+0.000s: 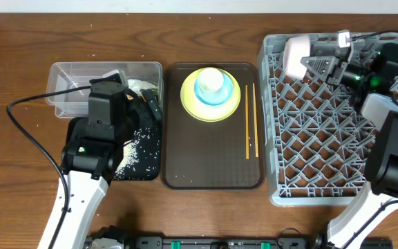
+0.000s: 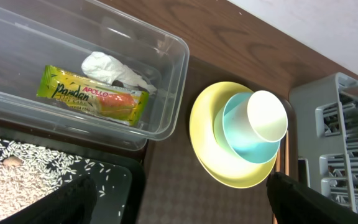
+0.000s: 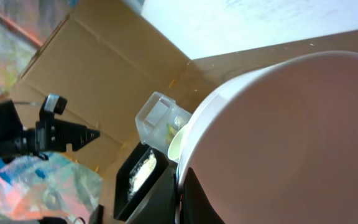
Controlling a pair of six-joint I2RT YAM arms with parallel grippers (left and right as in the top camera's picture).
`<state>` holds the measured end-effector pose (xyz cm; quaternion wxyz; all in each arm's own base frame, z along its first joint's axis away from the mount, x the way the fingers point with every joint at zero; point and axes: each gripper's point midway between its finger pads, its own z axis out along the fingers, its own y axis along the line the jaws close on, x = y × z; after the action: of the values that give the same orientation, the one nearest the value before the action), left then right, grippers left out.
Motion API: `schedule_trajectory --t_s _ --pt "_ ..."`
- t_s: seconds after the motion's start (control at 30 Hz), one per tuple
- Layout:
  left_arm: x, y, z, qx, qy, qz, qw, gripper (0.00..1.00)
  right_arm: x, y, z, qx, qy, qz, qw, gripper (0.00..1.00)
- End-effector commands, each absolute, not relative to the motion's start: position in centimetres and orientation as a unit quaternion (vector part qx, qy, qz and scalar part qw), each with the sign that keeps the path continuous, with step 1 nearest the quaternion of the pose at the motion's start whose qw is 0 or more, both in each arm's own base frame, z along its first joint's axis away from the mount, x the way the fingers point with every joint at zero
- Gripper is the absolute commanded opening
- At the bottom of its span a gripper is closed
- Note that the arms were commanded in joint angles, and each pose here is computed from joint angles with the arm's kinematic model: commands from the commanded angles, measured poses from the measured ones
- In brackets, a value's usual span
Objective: Sort waste into correct bins and load items into the dishwasher rack
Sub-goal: 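Lower the pink bowl into the rack's back row and open the right gripper, then reach the right gripper to the wooden chopsticks and grasp one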
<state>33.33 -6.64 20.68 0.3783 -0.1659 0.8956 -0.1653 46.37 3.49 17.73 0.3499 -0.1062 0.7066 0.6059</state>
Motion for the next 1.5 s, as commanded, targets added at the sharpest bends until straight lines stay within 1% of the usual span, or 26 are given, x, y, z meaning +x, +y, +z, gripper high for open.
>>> schedule_trajectory --t_s 0.0,0.23,0.37,0.4,0.47,0.57,0.63,0.73,0.93,1.03,1.17,1.23,1.37,1.43,1.47 --pt "33.6 -6.4 21.3 -0.165 0.893 -0.161 0.386 0.9 46.9 2.4 16.9 -0.07 0.715 0.605 0.344 0.01" --pt "33.6 -6.4 21.3 -0.165 0.893 -0.161 0.386 0.9 47.6 -0.2 16.5 -0.032 0.724 0.586 0.363 0.01" --pt "33.6 -6.4 21.3 -0.165 0.893 -0.161 0.386 0.9 47.5 -2.1 16.3 -0.012 0.725 0.581 0.37 0.03" --pt "33.6 -6.4 21.3 -0.165 0.893 -0.161 0.386 0.9 47.4 -2.5 16.3 -0.009 0.725 0.579 0.372 0.08" --pt "33.6 -6.4 21.3 -0.165 0.893 -0.161 0.386 0.9 47.3 -3.6 16.2 0.004 0.726 0.578 0.374 0.22" --pt "33.6 -6.4 21.3 -0.165 0.893 -0.161 0.386 0.9 47.1 -5.1 15.8 0.03 0.727 0.577 0.371 0.32" --pt "33.6 -6.4 21.3 -0.165 0.893 -0.161 0.386 0.9 46.9 -6.0 15.7 0.041 0.727 0.575 0.372 0.34" --pt "33.6 -6.4 21.3 -0.165 0.893 -0.161 0.386 0.9 46.7 -7.4 15.5 0.064 0.727 0.574 0.372 0.35" --pt "33.6 -6.4 21.3 -0.165 0.893 -0.161 0.386 0.9 46.5 -9.1 16.2 0.108 0.718 0.586 0.359 0.27" --pt "33.6 -6.4 21.3 -0.165 0.893 -0.161 0.386 0.9 46.6 -8.8 17.2 0.106 0.716 0.59 0.358 0.25" --pt "33.6 -6.4 21.3 -0.165 0.893 -0.161 0.386 0.9 46.6 -7.1 19.9 0.08 0.717 0.585 0.37 0.24" --pt "33.6 -6.4 21.3 -0.165 0.893 -0.161 0.386 0.9 46.7 -5.8 22.1 0.068 0.719 0.576 0.383 0.25" --pt "33.6 -6.4 21.3 -0.165 0.893 -0.161 0.386 0.9 46.9 -3.6 25.0 0.074 0.726 0.554 0.4 0.24" --pt "33.6 -6.4 21.3 -0.165 0.893 -0.161 0.386 0.9 46.9 -2.2 26.0 0.088 0.739 0.528 0.41 0.24" --pt "33.6 -6.4 21.3 -0.165 0.893 -0.161 0.386 0.9 46.8 -1.5 25.9 0.108 0.756 0.495 0.413 0.24"
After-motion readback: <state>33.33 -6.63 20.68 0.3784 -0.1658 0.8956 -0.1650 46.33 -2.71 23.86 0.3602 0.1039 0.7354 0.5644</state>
